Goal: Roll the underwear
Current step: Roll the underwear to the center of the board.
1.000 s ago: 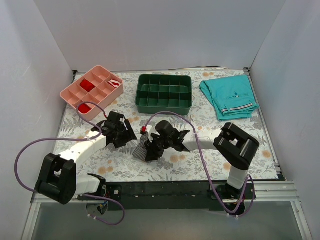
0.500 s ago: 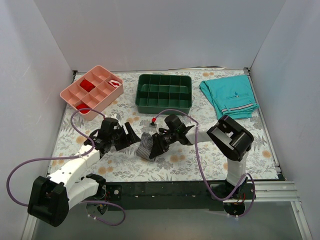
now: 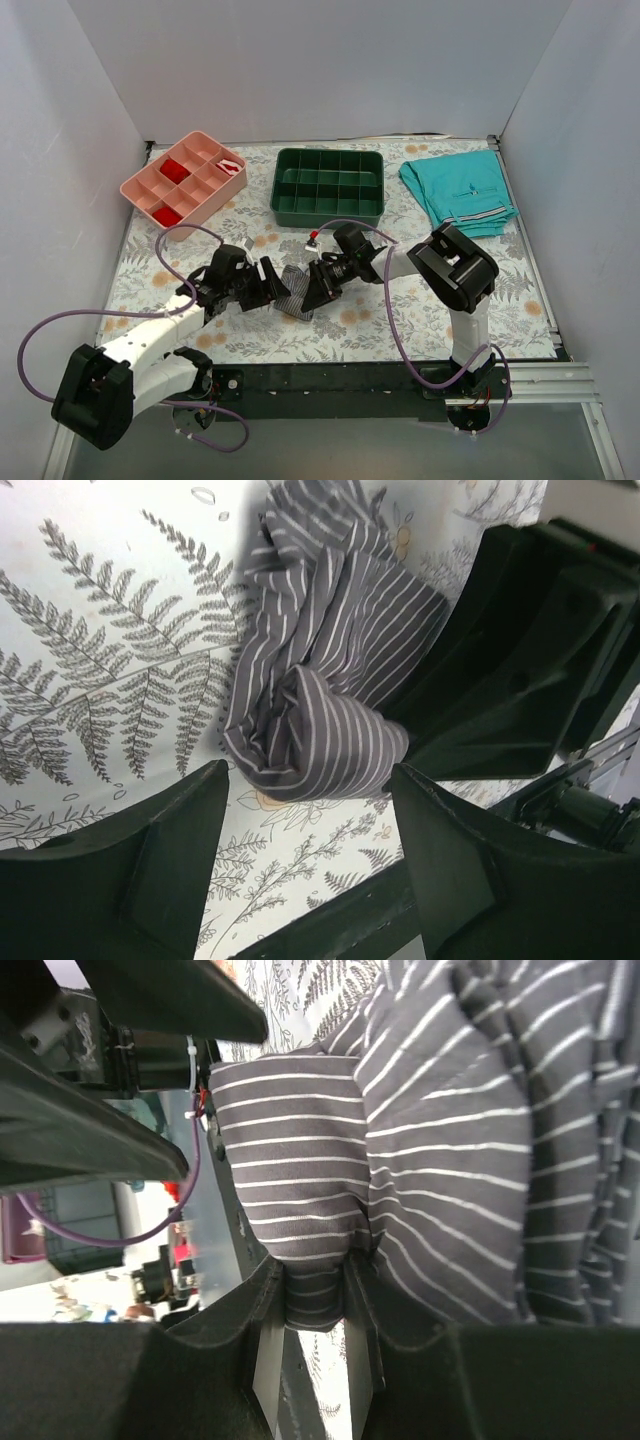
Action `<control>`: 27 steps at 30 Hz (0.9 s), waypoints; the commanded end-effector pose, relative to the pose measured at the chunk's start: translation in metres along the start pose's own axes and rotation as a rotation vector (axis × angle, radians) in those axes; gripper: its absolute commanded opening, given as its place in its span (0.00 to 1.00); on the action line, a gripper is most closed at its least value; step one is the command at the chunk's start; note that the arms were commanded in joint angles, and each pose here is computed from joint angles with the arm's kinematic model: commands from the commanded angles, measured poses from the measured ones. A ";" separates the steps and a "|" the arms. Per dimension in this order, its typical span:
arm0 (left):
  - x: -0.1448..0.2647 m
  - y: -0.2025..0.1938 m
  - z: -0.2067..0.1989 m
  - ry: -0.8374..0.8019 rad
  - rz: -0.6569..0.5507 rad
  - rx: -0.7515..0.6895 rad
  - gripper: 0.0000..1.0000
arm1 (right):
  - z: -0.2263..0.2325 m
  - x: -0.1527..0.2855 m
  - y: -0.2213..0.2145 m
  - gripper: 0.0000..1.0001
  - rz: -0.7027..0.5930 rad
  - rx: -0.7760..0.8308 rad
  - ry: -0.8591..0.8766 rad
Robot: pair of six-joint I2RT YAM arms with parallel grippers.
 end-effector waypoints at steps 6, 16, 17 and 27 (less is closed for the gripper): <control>-0.012 -0.015 0.009 0.047 0.030 0.038 0.63 | -0.008 0.001 0.005 0.01 0.002 -0.070 -0.024; -0.026 -0.020 0.017 0.112 0.065 0.060 0.51 | -0.002 0.003 0.007 0.01 -0.006 -0.035 -0.019; -0.026 -0.022 0.018 0.119 0.071 0.062 0.50 | 0.000 0.004 0.008 0.07 -0.008 -0.029 -0.017; -0.030 -0.035 0.035 0.232 0.131 0.079 0.43 | 0.025 0.024 0.016 0.49 -0.117 0.203 -0.160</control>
Point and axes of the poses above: each gripper's point midway between its finger pads, its own x axis back along the fingers, its own z axis along the line the jaws close on, y = z × x, the point moved 6 cm from there along x, back along the fingers, and after that the axes turned 13 degrees about -x, right-handed, at the moved point
